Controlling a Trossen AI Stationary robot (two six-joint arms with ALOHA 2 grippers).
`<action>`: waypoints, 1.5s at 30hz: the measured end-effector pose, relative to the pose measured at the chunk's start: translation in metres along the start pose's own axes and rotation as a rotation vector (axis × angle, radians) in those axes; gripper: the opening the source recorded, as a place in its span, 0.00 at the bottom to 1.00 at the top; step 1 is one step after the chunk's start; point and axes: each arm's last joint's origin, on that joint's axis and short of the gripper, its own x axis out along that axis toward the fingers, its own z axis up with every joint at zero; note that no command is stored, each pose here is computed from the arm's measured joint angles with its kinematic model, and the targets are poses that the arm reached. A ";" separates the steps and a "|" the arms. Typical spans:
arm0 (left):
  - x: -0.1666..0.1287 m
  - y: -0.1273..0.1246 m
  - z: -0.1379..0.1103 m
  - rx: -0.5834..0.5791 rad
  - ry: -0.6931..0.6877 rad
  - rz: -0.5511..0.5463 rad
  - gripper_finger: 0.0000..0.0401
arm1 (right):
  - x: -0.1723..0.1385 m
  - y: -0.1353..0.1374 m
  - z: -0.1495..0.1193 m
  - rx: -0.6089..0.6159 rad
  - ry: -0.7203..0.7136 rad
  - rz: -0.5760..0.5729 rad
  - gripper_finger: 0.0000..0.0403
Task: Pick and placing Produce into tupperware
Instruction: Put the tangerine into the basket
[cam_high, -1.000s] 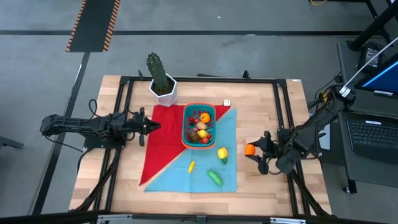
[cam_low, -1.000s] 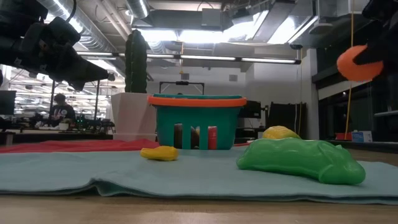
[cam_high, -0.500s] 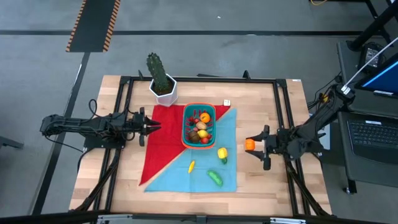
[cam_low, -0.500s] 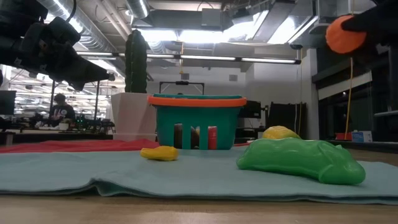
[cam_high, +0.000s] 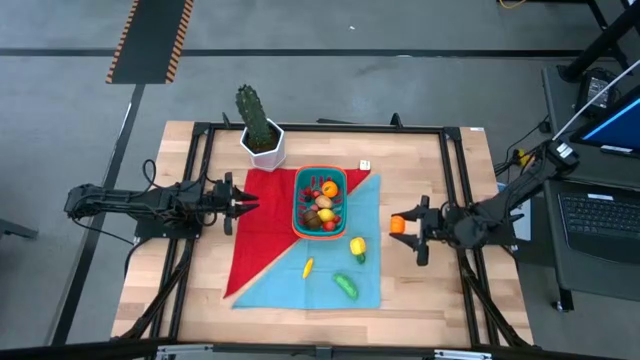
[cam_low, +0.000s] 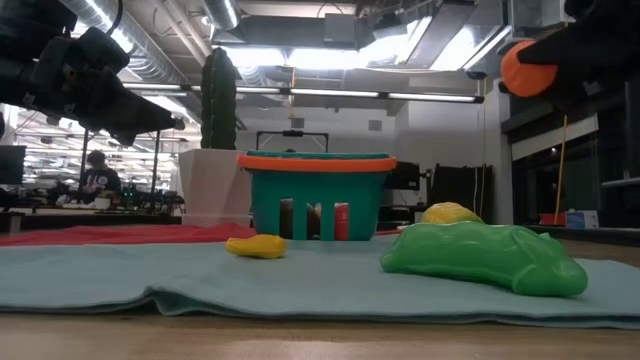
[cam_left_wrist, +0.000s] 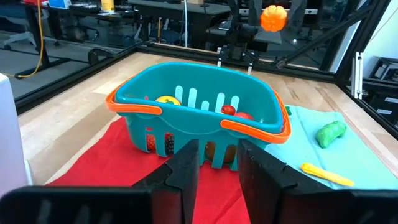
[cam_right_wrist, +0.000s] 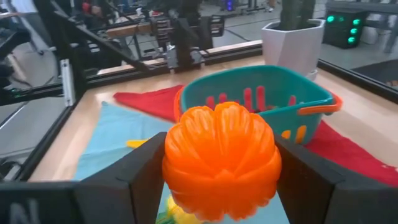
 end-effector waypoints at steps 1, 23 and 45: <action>0.000 0.000 0.000 0.000 0.000 0.000 0.25 | 0.001 -0.001 0.000 0.003 -0.003 -0.011 0.61; 0.000 0.000 0.000 0.000 0.000 0.000 0.22 | 0.024 -0.018 0.013 -0.035 0.004 -0.076 0.61; 0.000 0.000 0.000 0.000 0.000 0.000 0.12 | 0.090 -0.036 0.051 -0.140 0.095 -0.016 0.61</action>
